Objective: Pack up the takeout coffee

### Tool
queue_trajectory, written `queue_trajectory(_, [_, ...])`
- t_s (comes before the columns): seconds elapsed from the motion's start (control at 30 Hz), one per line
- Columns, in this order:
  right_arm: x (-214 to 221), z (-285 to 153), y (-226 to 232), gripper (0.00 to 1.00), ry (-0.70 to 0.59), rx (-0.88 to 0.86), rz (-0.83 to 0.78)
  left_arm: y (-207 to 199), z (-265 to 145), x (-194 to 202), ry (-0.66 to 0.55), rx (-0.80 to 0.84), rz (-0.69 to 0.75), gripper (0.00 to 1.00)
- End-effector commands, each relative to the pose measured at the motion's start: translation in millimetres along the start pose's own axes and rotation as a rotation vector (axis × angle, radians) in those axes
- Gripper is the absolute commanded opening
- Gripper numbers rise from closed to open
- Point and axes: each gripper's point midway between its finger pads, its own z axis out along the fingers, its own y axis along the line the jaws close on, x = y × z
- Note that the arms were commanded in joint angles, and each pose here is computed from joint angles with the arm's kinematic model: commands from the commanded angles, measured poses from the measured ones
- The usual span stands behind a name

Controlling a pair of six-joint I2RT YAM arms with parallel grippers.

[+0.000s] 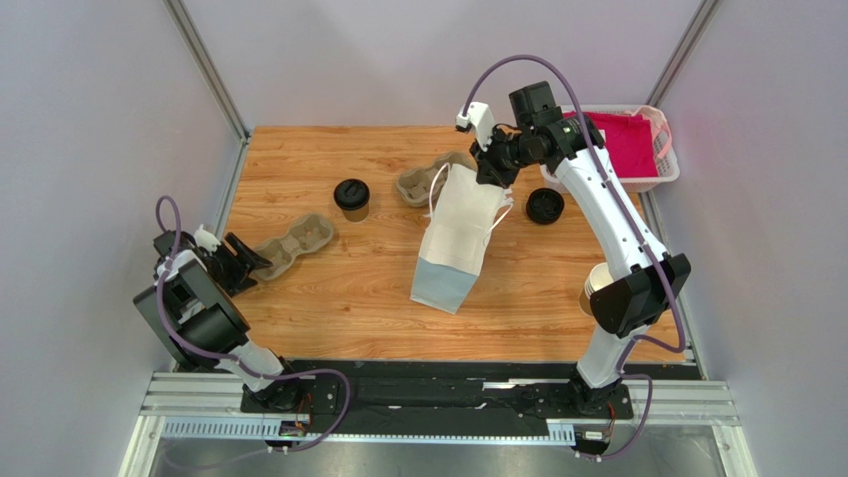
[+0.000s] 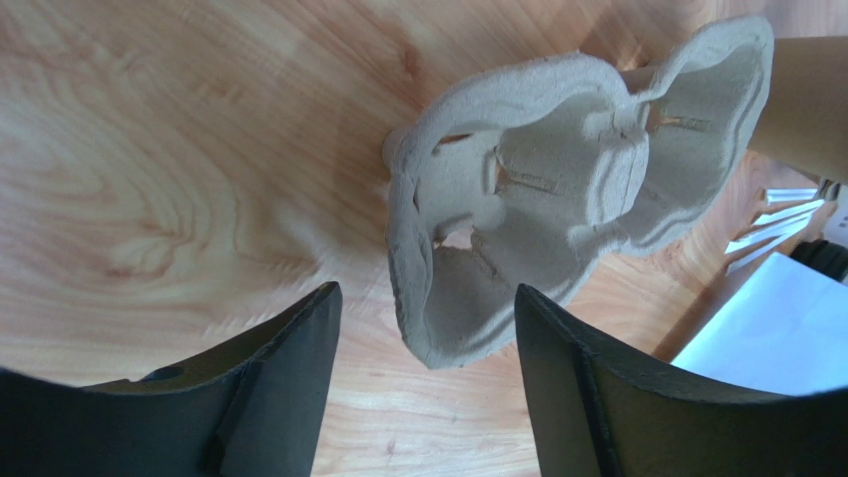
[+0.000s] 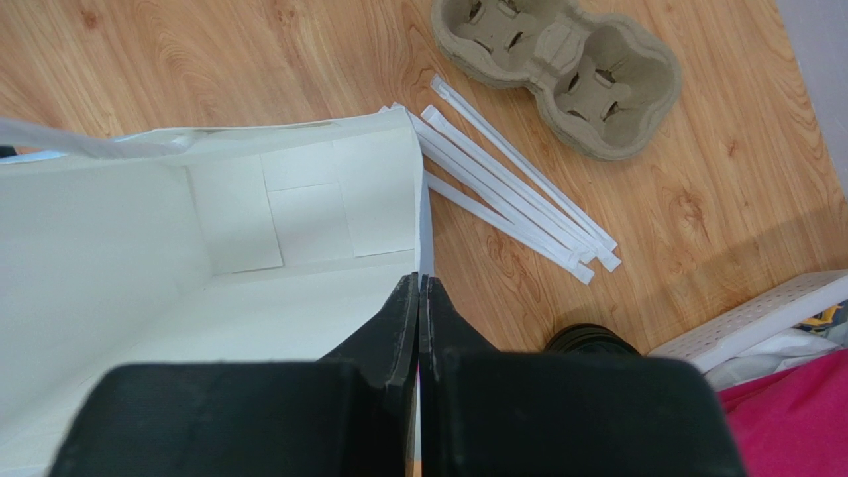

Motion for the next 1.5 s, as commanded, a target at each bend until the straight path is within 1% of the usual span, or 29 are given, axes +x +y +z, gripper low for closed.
queue_trajectory(0.0, [-21.7,-13.9,0.1,0.0,-0.049,0.006,0.005,-6.6,8.2,-19.3,-0.067,0.068,-0.004,0.65])
queue_trajectory(0.07, [-18.2,-11.6,1.1,0.0,-0.031,-0.006,0.016,-10.3,10.9,-21.6,-0.07,0.099,-0.015,0.61])
queue_trajectory(0.17, [-17.1,-12.5,3.1,0.0,-0.026,-0.014,0.014,-9.7,15.6,-21.0,-0.063,0.113,-0.034,0.46])
queue_trajectory(0.2, [-17.3,-13.5,2.7,0.0,-0.028,-0.012,0.013,-8.3,16.5,-21.6,-0.063,0.11,-0.034,0.36])
queue_trajectory(0.27, [-17.9,-14.2,3.4,0.0,-0.03,-0.01,0.017,-8.3,16.1,-24.3,-0.072,0.11,-0.02,0.27])
queue_trajectory(0.3, [-17.6,-13.9,3.8,0.0,-0.029,-0.012,0.019,-9.5,15.6,-25.4,-0.076,0.112,-0.011,0.19])
queue_trajectory(0.37, [-18.1,-13.8,4.1,0.0,-0.035,-0.01,0.023,-11.9,12.9,-28.2,-0.08,0.117,0.006,0.11])
queue_trajectory(0.4, [-19.3,-16.1,5.2,0.0,-0.041,-0.01,0.02,-14.5,8.6,-28.2,-0.081,0.118,0.009,0.0])
queue_trajectory(0.53, [-21.1,-20.5,9.5,0.0,-0.051,-0.023,0.001,-35.6,-16.2,-38.2,-0.133,0.146,0.11,0.0])
queue_trajectory(0.57, [-21.8,-22.0,8.4,0.0,-0.05,-0.011,0.005,-47.1,-31.4,-49.9,-0.183,0.152,0.188,0.0])
queue_trajectory(0.6, [-21.1,-24.1,9.0,0.0,-0.045,-0.011,0.011,-58.4,-40.6,-49.2,-0.185,0.188,0.222,0.0])
queue_trajectory(0.63, [-22.2,-25.7,12.0,0.0,-0.049,-0.025,0.008,-72.1,-54.2,-60.5,-0.217,0.203,0.285,0.0])
queue_trajectory(0.7, [-24.1,-32.8,16.9,0.0,-0.058,-0.033,0.012,-91.4,-78.3,-59.7,-0.233,0.204,0.387,0.0])
queue_trajectory(0.73, [-25.6,-35.0,19.7,0.0,-0.064,-0.039,0.013,-109.7,-95.1,-70.9,-0.267,0.209,0.469,0.0])
queue_trajectory(0.8, [-26.3,-39.2,22.0,0.0,-0.069,-0.036,0.019,-131.1,-121.3,-70.4,-0.296,0.2,0.593,0.0])
queue_trajectory(0.83, [-27.2,-41.7,23.2,0.0,-0.071,-0.033,0.019,-150.3,-142.9,-81.3,-0.351,0.198,0.688,0.0])
queue_trajectory(0.87, [-27.5,-43.3,24.2,0.0,-0.072,-0.032,0.024,-168.0,-156.4,-72.2,-0.355,0.217,0.813,0.0])
queue_trajectory(0.93, [-25.2,-46.9,30.0,0.0,-0.063,-0.044,0.029,-201.8,-191.3,-74.8,-0.432,0.234,0.974,0.0])
queue_trajectory(0.97, [-24.7,-47.4,32.4,0.0,-0.059,-0.048,0.023,-219.4,-204.6,-66.2,-0.455,0.257,1.044,0.0])
queue_trajectory(1.03, [-19.0,-47.6,37.2,0.0,-0.038,-0.055,0.025,-256.5,-237.5,-66.7,-0.548,0.289,1.166,0.0])
queue_trajectory(1.1, [-15.6,-47.7,43.9,0.0,-0.021,-0.064,0.019,-295.9,-251.0,-55.8,-0.572,0.372,1.263,0.0])
queue_trajectory(1.13, [-14.7,-47.7,47.2,0.0,-0.012,-0.065,0.012,-320.9,-270.4,-57.7,-0.63,0.398,1.325,0.0])
queue_trajectory(1.17, [-14.1,-47.9,49.8,0.0,-0.006,-0.07,0.005,-344.3,-275.9,-45.8,-0.639,0.456,1.38,0.0])
queue_trajectory(1.2, [-11.9,-48.7,51.7,0.0,0.005,-0.072,0.006,-366.7,-299.7,-40.9,-0.706,0.486,1.445,0.0])
queue_trajectory(1.27, [-11.1,-47.6,55.1,0.0,0.013,-0.081,0.008,-399.8,-317.3,-22.6,-0.764,0.555,1.535,0.0])
queue_trajectory(1.33, [-13.0,-47.4,54.6,0.0,0.011,-0.072,0.023,-424.5,-348.9,-9.2,-0.868,0.61,1.612,0.0])
queue_trajectory(1.37, [-14.5,-46.7,53.5,0.0,0.006,-0.069,0.027,-431.5,-357.4,-2.3,-0.892,0.635,1.64,0.0])
queue_trajectory(1.4, [-15.7,-45.9,52.7,0.0,0.003,-0.069,0.037,-443.6,-373.4,15.4,-0.924,0.704,1.683,0.0])
queue_trajectory(1.47, [-20.4,-46.0,50.6,0.0,-0.013,-0.064,0.04,-449.5,-389.2,28.5,-0.973,0.74,1.736,0.0])
